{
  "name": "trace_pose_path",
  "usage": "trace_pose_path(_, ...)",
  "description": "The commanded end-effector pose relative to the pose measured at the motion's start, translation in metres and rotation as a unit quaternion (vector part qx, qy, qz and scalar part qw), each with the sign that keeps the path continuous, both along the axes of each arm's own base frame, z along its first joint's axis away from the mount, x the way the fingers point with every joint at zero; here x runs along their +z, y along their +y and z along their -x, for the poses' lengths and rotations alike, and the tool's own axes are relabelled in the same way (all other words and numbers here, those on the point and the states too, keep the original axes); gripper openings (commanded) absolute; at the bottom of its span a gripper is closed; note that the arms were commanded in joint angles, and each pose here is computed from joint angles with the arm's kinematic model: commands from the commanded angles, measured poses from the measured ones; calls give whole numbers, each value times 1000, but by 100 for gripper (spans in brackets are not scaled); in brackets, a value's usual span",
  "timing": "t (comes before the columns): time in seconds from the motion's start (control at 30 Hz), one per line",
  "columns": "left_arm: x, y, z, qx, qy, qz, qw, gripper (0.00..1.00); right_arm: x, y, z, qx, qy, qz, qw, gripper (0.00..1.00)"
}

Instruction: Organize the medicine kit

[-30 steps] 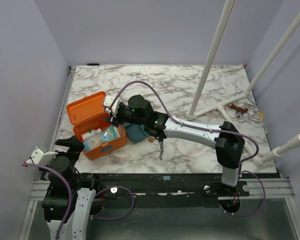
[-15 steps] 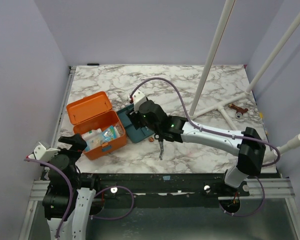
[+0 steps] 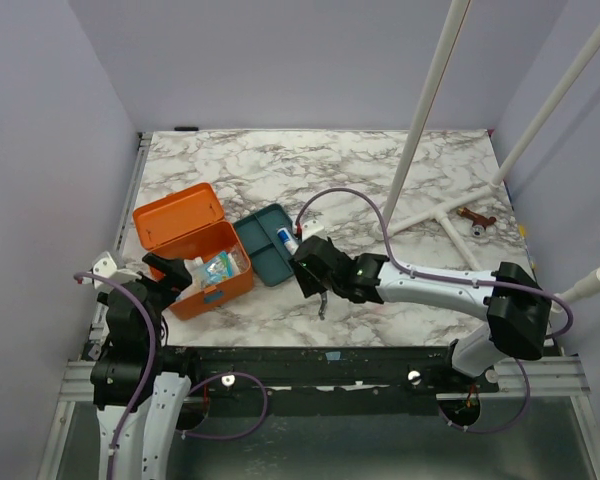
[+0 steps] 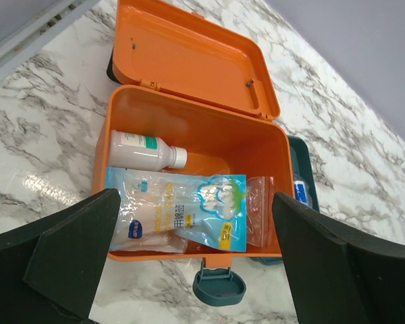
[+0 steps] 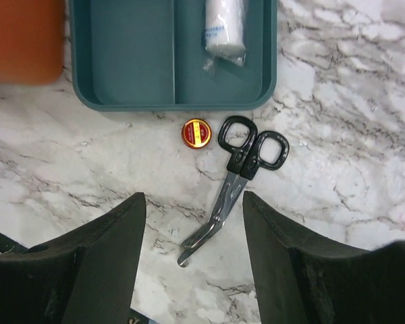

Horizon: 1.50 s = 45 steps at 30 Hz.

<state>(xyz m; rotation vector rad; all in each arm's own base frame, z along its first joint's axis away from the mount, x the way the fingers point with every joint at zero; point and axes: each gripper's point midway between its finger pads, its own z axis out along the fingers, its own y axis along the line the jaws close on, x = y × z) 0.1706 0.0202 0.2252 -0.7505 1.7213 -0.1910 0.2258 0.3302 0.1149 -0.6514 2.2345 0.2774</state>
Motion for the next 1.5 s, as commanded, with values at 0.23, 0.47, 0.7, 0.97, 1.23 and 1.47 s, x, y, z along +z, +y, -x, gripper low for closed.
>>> trace_pose_path(0.23, -4, -18, -12, -59, 14, -8, 998, 99, -67, 9, 14, -21, 76, 6, 997, 57)
trace_pose_path(0.47, -3, -18, -11, -59, 9, -9, 998, 98, -94, 17, 4, -45, 89, 10, 995, 56)
trace_pose_path(0.7, -2, -18, -11, -60, 8, -8, 998, 99, -109, 14, -9, -71, 96, 11, 993, 55)
trace_pose_path(0.97, -3, -19, -12, -62, 10, -8, 998, 99, -118, 6, -23, -99, 91, 17, 991, 53)
trace_pose_path(1.23, -3, -19, -12, -62, 10, -8, 998, 99, -124, 4, -26, -105, 87, 29, 990, 46)
trace_pose_path(1.47, -3, -19, -12, -63, 10, -8, 998, 98, -129, -4, -28, -113, 79, 45, 989, 32)
